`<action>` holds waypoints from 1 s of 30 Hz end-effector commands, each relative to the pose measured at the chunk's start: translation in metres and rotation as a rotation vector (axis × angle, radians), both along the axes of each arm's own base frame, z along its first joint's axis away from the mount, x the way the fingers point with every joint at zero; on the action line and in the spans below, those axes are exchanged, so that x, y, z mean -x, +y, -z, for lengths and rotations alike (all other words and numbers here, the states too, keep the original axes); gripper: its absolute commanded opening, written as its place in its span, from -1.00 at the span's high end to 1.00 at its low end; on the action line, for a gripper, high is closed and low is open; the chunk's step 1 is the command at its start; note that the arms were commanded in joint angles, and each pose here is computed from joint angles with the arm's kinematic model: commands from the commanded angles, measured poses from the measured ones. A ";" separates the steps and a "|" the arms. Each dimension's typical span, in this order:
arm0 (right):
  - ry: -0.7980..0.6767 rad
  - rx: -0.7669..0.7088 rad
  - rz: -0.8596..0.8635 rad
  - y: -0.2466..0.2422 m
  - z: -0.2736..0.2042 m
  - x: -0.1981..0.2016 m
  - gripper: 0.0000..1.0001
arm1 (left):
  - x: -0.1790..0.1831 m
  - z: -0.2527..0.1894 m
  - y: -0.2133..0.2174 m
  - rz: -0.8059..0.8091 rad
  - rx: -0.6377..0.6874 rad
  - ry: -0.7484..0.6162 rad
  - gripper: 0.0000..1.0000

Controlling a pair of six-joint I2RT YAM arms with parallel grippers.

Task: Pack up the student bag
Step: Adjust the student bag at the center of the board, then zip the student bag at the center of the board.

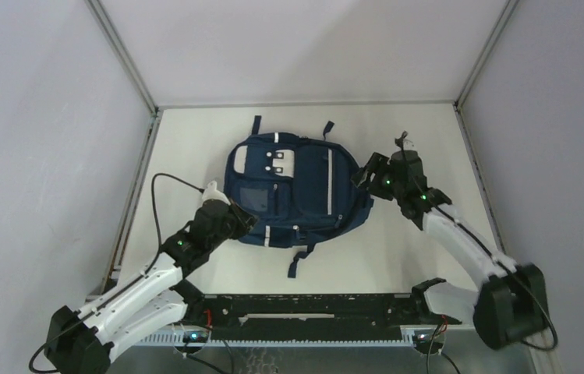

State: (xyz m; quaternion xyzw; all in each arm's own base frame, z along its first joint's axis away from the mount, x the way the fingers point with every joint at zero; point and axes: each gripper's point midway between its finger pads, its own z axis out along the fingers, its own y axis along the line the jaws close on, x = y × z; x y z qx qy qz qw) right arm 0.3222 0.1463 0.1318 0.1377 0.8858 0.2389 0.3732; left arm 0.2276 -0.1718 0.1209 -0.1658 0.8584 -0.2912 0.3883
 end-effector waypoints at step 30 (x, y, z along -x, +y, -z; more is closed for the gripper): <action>-0.168 0.177 -0.303 0.165 0.036 0.127 -0.13 | 0.018 -0.039 -0.057 0.190 0.116 -0.072 1.00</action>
